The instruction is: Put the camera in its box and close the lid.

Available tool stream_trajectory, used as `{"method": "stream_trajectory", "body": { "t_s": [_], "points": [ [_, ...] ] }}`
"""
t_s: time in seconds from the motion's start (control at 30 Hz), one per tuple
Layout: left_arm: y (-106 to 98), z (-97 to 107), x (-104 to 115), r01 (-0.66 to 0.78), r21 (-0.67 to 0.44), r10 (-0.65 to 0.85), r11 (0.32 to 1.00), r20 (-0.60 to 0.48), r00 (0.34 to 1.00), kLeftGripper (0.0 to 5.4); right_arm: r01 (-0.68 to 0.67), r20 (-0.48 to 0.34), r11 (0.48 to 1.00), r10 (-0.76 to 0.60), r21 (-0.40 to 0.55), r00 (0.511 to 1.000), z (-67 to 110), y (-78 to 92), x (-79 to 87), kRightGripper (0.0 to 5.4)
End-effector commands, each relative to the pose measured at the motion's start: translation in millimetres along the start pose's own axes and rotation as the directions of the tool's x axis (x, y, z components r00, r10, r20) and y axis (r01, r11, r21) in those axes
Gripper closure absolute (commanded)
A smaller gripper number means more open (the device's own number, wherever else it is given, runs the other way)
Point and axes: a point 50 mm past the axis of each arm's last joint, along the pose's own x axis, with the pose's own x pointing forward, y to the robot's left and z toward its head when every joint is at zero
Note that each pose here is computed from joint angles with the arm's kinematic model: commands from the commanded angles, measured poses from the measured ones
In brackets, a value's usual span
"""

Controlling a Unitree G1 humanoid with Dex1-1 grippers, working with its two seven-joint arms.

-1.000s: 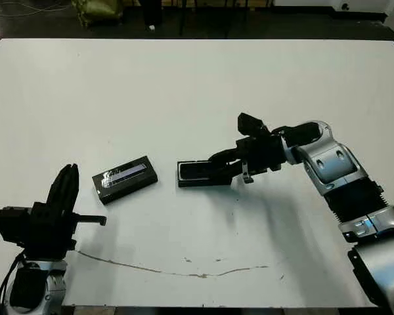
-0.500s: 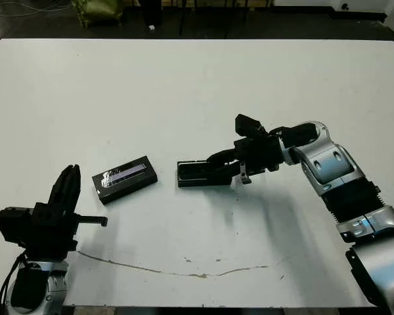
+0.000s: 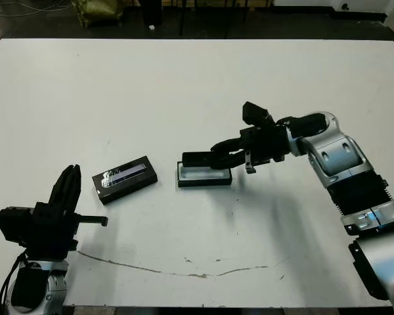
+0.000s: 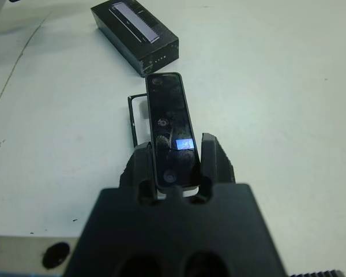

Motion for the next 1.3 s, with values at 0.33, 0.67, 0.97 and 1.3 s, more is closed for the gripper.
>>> {"method": "stream_trajectory", "body": {
  "t_s": [0.33,0.67,0.97,1.3],
  "points": [
    [-0.1,-2.6,-2.6,-0.006,0.004,0.006,1.0,-0.04,0.999,5.4,-0.012,-0.047,1.0,0.013,0.009,0.999,-1.8,-2.5,-4.4,5.05],
    [0.2,-2.1,-3.1,-0.003,0.006,0.003,1.0,-0.041,0.999,5.4,-0.034,-0.088,0.999,0.033,-0.009,0.996,-2.4,0.2,0.1,5.05],
    [0.1,-3.0,-3.4,-0.005,0.009,0.006,1.0,-0.038,0.999,5.4,-0.044,-0.099,0.999,0.043,-0.007,0.994,-5.7,0.4,1.7,5.05],
    [0.5,-3.4,-3.1,0.0,0.001,0.0,1.0,-0.035,0.999,5.4,-0.04,-0.113,0.999,0.04,-0.004,0.993,-7.3,0.9,2.9,5.05]
  ]
}}
